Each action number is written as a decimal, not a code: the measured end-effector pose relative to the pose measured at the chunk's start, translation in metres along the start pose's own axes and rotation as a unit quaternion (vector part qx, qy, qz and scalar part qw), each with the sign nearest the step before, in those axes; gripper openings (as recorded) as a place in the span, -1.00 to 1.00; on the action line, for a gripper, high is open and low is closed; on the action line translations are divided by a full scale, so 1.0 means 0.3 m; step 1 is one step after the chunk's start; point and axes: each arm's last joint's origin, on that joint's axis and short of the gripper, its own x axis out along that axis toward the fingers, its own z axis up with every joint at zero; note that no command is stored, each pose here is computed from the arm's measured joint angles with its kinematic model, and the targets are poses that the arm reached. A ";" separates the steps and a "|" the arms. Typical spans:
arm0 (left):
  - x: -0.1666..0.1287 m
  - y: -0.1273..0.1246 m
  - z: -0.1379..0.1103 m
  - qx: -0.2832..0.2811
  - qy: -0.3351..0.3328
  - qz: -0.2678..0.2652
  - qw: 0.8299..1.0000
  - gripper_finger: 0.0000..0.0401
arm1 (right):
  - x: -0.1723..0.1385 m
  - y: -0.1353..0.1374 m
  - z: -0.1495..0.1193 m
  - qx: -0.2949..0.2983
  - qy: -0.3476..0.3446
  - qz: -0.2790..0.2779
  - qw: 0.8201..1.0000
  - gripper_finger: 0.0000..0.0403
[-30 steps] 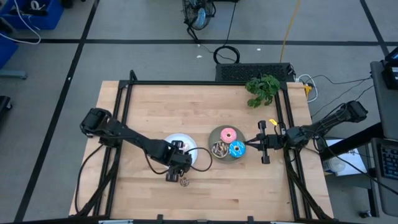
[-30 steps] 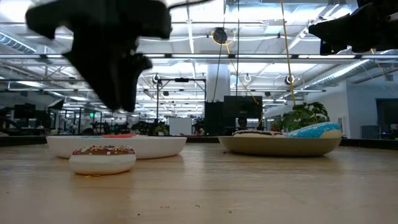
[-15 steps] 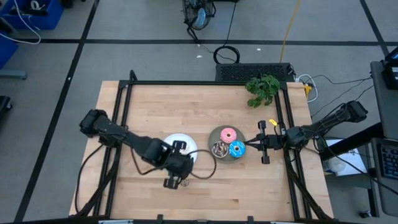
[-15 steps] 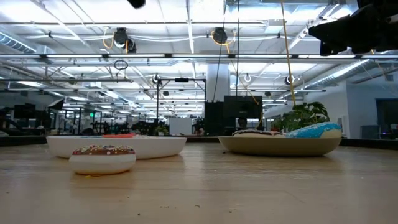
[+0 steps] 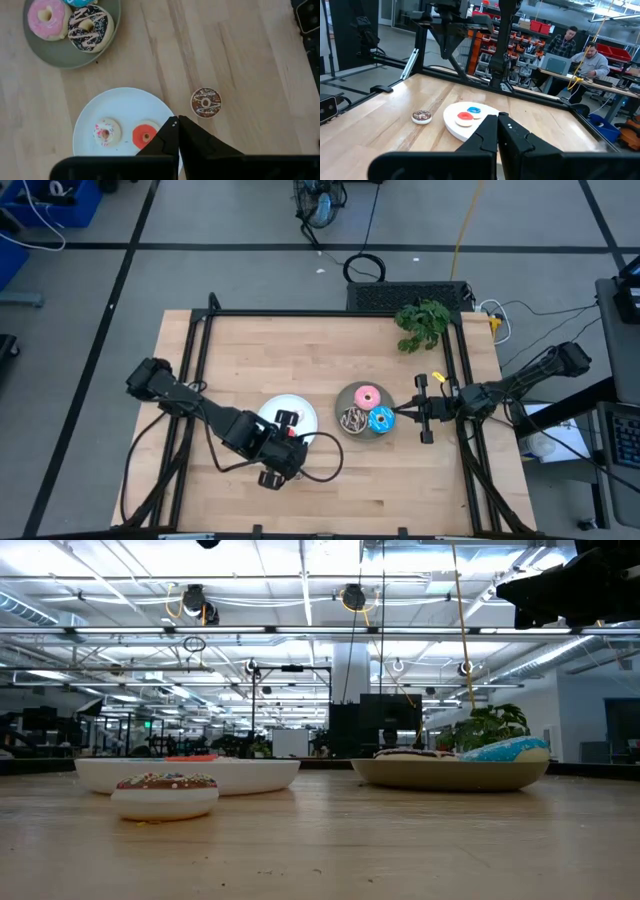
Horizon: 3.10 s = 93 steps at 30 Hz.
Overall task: Pick & Place donuts
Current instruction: Put the small brown donut on the white plate
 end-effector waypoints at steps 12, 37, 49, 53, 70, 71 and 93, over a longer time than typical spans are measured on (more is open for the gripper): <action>-0.001 -0.002 -0.005 0.003 0.005 0.009 1.000 -0.94 | 0.000 0.001 -0.005 -0.002 0.007 0.002 1.000 -1.00; 0.337 -0.185 0.010 0.006 0.064 0.014 0.998 -0.69 | 0.000 0.000 -0.002 0.012 0.004 0.001 1.000 -1.00; 0.401 -0.257 -0.033 0.053 0.084 0.005 0.995 0.02 | 0.000 0.001 -0.004 0.008 0.007 0.001 1.000 -1.00; 0.442 -0.246 -0.067 0.036 0.095 0.004 0.995 0.05 | 0.000 0.001 -0.005 0.010 0.007 0.002 1.000 -1.00; 0.510 -0.235 -0.109 0.020 0.083 -0.010 0.996 -0.31 | 0.000 0.001 -0.004 0.010 0.007 0.001 1.000 -1.00; 0.510 -0.234 -0.109 0.020 0.084 -0.010 0.996 -0.35 | 0.000 0.001 -0.004 0.010 0.007 0.001 1.000 -1.00; 0.178 -0.119 0.108 0.109 0.108 -0.021 0.988 -0.94 | 0.000 0.001 -0.005 0.009 0.007 0.001 1.000 -1.00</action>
